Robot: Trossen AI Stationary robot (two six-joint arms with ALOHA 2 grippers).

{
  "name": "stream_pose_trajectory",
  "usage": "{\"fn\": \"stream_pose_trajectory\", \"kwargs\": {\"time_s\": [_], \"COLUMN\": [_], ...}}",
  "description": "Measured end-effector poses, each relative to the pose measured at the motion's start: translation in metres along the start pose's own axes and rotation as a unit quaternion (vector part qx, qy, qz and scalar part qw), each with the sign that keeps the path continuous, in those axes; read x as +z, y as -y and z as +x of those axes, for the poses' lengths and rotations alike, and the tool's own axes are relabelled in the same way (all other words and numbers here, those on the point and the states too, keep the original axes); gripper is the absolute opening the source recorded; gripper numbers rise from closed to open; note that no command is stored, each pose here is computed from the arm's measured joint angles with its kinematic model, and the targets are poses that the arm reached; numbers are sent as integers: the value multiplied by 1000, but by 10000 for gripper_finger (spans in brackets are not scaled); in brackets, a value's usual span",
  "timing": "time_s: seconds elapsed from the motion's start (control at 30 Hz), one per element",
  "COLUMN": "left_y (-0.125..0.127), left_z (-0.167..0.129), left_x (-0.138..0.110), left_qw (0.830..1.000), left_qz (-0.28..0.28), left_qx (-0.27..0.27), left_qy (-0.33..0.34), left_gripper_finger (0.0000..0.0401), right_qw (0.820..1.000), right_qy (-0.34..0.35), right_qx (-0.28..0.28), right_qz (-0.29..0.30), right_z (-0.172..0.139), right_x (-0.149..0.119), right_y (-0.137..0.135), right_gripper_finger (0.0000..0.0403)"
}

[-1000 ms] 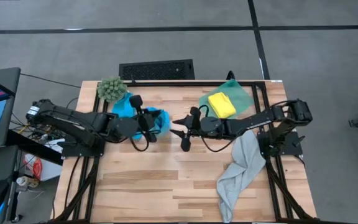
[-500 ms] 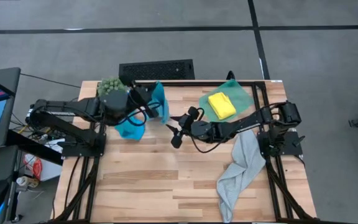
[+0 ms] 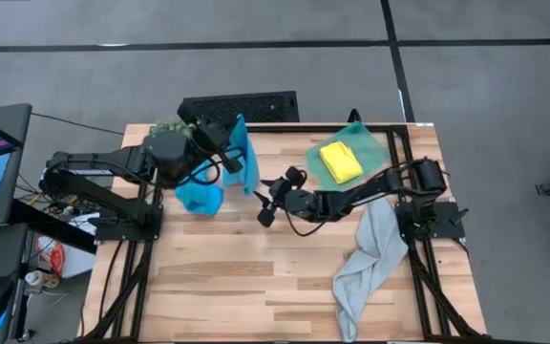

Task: Fold microfiber towels
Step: Fold the right blue towel

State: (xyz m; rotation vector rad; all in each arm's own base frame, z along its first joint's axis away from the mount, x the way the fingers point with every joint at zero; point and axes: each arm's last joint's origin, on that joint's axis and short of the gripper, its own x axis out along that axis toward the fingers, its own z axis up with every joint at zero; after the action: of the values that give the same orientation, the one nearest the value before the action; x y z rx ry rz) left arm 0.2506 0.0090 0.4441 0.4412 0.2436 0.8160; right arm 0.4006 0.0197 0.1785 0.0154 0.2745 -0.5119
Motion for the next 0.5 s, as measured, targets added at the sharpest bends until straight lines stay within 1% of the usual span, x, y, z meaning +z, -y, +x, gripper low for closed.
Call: {"fn": "stream_pose_trajectory", "kwargs": {"time_s": [0.07,0.3,0.5], "left_y": [0,-3,-4], "left_z": [0,3,4], "left_x": [1,-1,-1], "left_qw": [1000,1000,1000], "left_qz": [-3,-16,-21], "left_qx": [1,10,11], "left_qy": [2,-3,-4], "left_gripper_finger": [1,1,1], "right_qw": [1000,1000,999], "right_qy": [-1,-8,-5], "right_qx": [-8,0,-18], "right_qz": [-1,-24,-41], "right_z": [3,13,14], "right_x": [-2,-12,-14], "right_y": [-2,-17,-25], "right_gripper_finger": [212,212,212]}}
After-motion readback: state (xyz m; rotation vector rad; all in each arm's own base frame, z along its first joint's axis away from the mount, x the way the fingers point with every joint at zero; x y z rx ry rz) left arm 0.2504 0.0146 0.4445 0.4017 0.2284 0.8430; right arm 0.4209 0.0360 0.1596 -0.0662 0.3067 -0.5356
